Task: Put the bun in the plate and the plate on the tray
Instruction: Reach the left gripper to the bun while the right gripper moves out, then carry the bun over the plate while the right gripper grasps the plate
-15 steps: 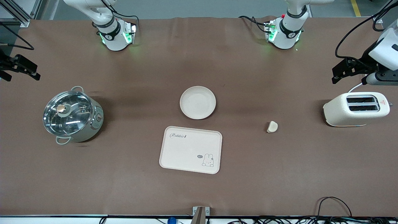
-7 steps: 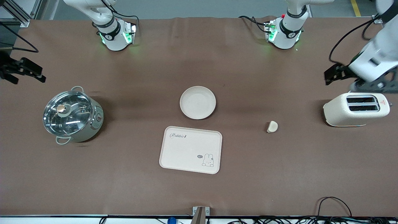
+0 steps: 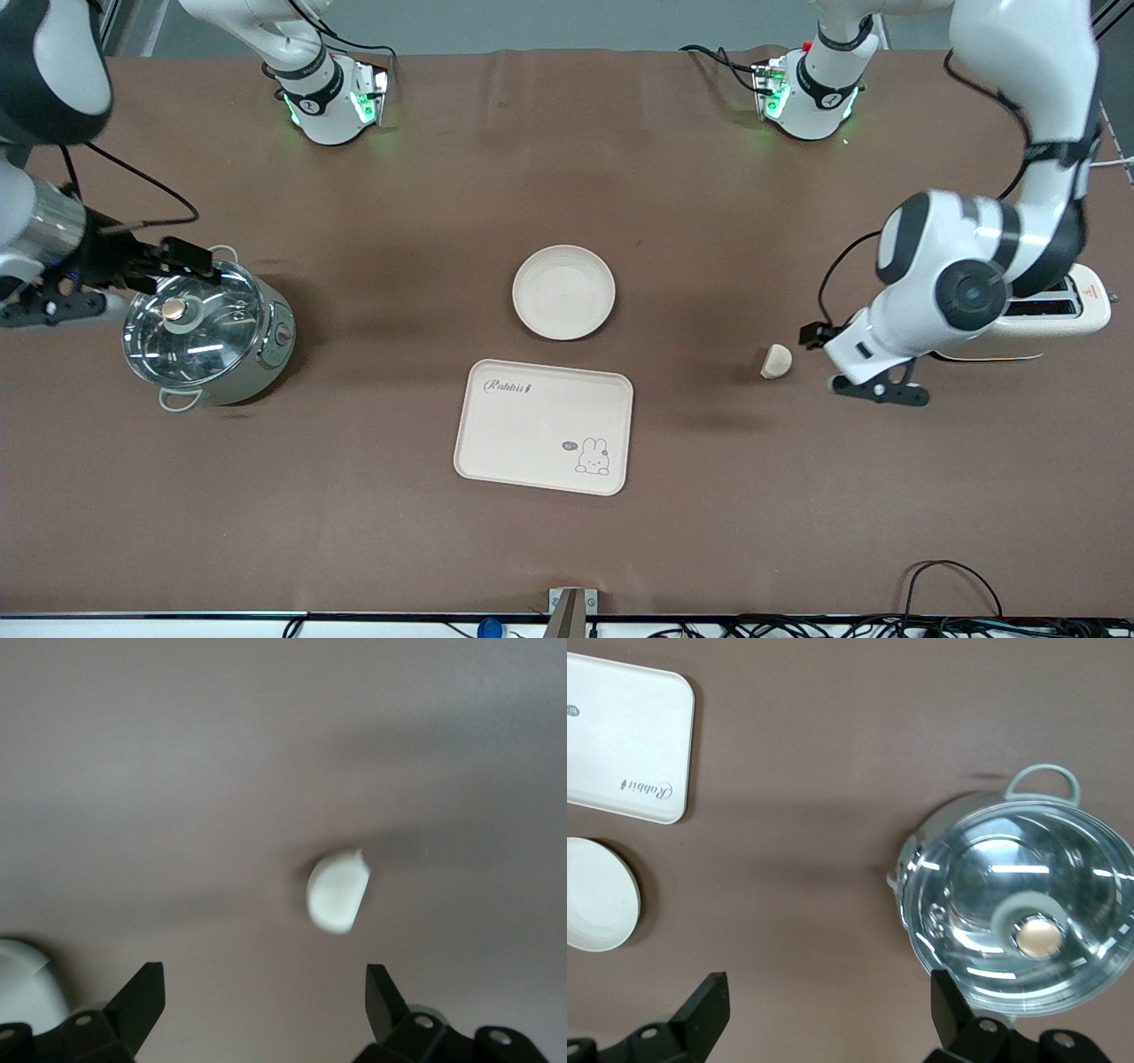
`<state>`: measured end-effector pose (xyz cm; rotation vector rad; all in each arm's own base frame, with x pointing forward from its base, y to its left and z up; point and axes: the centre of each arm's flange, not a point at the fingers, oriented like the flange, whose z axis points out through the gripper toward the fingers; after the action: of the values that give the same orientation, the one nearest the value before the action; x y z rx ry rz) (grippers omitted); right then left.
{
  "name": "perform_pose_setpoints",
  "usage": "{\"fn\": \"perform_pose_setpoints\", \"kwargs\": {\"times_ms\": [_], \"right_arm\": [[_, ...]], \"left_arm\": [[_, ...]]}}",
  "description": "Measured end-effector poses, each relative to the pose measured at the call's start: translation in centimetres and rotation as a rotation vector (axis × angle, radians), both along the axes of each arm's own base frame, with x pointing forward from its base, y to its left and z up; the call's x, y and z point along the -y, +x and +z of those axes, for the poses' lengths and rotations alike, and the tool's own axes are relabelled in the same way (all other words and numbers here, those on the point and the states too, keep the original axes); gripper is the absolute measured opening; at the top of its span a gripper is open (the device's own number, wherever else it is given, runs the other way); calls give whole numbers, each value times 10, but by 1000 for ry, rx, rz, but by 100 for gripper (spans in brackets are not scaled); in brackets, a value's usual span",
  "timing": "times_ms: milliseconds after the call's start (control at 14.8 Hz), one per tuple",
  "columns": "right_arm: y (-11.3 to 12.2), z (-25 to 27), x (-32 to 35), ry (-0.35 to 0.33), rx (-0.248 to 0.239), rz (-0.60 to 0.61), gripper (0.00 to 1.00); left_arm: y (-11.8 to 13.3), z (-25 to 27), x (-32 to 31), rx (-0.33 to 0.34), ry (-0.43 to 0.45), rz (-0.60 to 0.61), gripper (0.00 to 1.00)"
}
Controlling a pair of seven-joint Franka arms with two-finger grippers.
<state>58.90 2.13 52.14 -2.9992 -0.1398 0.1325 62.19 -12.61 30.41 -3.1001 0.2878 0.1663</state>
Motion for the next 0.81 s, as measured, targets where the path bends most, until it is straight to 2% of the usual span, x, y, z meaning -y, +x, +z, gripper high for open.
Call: {"fn": "perform_pose_setpoints", "kwargs": {"times_ms": [135, 270, 608, 811], "right_arm": [[8, -21, -17, 25, 2, 9, 100], [11, -39, -31, 41, 5, 11, 100], [3, -84, -91, 43, 18, -13, 100], [-9, -108, -138, 32, 12, -25, 100]], "left_arm": [[-3, -44, 2, 31, -28, 4, 100], [-11, -77, 11, 26, -62, 11, 100], [-29, -114, 21, 40, -93, 7, 96], [-36, -122, 16, 32, -91, 10, 67]]}}
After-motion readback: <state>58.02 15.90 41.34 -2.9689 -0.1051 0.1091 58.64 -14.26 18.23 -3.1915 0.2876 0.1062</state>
